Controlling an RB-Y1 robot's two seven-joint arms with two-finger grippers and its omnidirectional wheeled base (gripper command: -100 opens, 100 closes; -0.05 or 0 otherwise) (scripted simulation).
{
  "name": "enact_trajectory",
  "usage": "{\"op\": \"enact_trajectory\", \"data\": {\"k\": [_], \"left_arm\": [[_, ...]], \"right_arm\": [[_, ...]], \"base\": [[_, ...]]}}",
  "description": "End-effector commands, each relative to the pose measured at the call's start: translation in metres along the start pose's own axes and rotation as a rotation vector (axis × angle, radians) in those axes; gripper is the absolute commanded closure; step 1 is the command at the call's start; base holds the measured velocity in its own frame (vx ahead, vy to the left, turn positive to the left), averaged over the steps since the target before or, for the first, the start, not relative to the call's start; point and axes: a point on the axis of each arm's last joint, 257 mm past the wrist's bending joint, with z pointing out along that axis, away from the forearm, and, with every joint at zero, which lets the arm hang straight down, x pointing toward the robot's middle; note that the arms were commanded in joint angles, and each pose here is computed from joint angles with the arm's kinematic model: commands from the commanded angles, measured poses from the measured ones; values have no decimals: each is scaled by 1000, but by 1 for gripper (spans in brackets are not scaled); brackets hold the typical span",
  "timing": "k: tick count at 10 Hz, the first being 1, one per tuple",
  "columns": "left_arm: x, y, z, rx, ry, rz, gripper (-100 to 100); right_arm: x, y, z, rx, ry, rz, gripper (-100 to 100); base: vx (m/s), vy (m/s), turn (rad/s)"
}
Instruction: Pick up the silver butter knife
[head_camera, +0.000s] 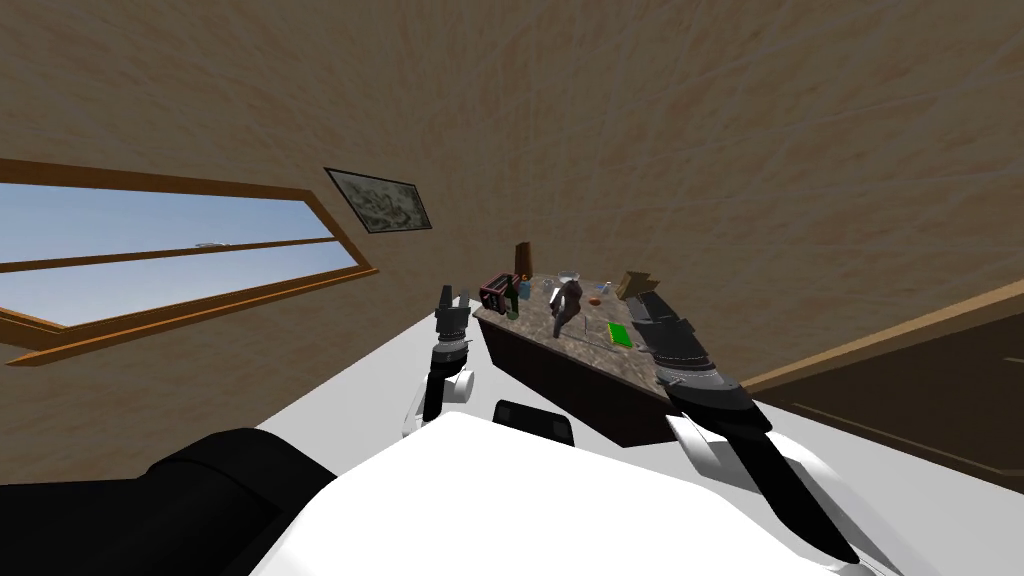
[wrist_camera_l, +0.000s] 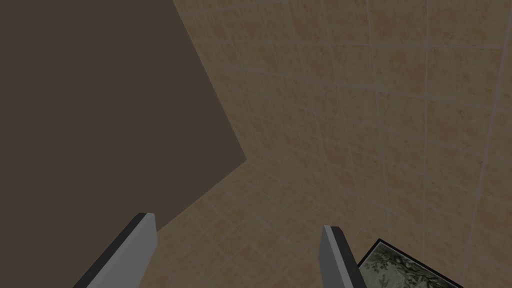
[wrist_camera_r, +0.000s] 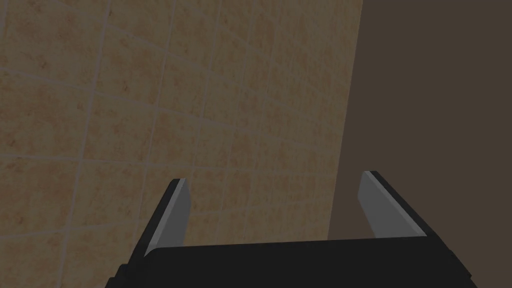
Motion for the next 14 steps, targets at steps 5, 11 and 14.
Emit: {"op": "enact_trajectory", "data": {"k": [5,11,14], "left_arm": [[0,0,0,0,0,0,0],[0,0,0,0,0,0,0],[0,0,0,0,0,0,0]], "right_arm": [[24,-15,-3,-14,158,-49,-100],[48,-39,-15,-7,325,-106,-100],[63,-61,-28,12,433,-147,-100]], "base": [[-28,-46,117],[-18,-30,110],[-13,-22,130]]}}
